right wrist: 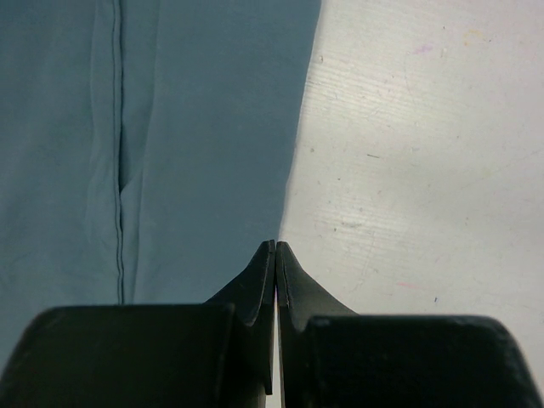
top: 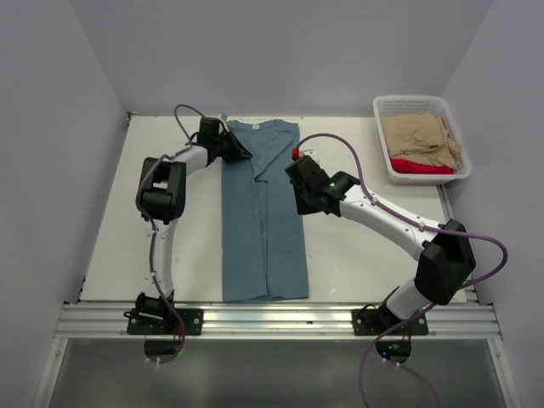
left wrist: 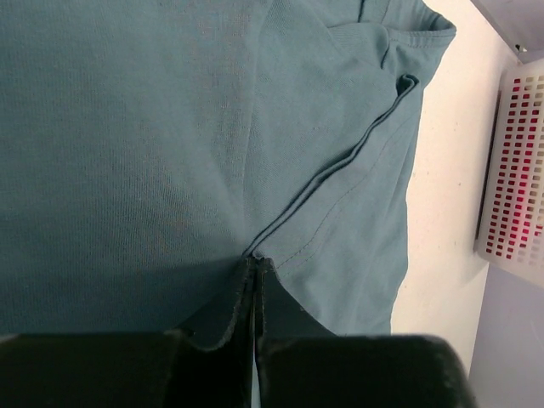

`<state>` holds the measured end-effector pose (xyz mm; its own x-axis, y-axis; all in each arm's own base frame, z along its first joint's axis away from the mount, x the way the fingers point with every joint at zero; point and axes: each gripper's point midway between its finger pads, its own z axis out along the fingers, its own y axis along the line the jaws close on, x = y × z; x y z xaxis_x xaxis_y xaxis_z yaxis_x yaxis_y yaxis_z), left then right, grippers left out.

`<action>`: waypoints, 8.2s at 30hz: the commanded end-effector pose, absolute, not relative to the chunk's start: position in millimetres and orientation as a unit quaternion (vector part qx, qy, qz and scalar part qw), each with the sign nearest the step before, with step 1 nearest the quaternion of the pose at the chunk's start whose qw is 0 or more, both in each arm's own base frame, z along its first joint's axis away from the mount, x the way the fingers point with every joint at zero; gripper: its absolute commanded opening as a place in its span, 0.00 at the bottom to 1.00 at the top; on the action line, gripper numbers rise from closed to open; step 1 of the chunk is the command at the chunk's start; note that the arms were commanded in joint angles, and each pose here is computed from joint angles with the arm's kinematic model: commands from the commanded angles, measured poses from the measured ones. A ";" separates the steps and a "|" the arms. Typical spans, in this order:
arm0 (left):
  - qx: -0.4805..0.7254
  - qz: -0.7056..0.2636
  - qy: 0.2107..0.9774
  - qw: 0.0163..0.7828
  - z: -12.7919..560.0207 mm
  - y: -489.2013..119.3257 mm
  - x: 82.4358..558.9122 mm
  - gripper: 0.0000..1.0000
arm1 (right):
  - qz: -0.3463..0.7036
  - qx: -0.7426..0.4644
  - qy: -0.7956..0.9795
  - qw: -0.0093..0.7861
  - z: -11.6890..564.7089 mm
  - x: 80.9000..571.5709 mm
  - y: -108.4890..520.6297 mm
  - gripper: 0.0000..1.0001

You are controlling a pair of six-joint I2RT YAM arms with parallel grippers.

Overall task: Fold and stack the t-shirts
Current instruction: Fold the tshirt

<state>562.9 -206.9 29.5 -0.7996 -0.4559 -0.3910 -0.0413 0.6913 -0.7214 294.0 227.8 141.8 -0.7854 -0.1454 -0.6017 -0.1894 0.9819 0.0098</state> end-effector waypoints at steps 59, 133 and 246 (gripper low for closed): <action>0.055 -0.478 0.814 0.325 158.0 -326.4 485.4 1.00 | 0.053 -0.065 0.936 0.343 155.9 303.6 221.3 0.11; -0.064 -0.263 0.963 -0.013 -15.7 -146.3 39.5 0.79 | 0.242 0.018 0.967 0.072 13.2 79.6 219.2 0.51; -0.115 -0.100 0.886 0.438 103.9 -130.7 495.2 1.00 | -0.039 0.048 0.933 0.355 110.4 515.8 202.4 0.98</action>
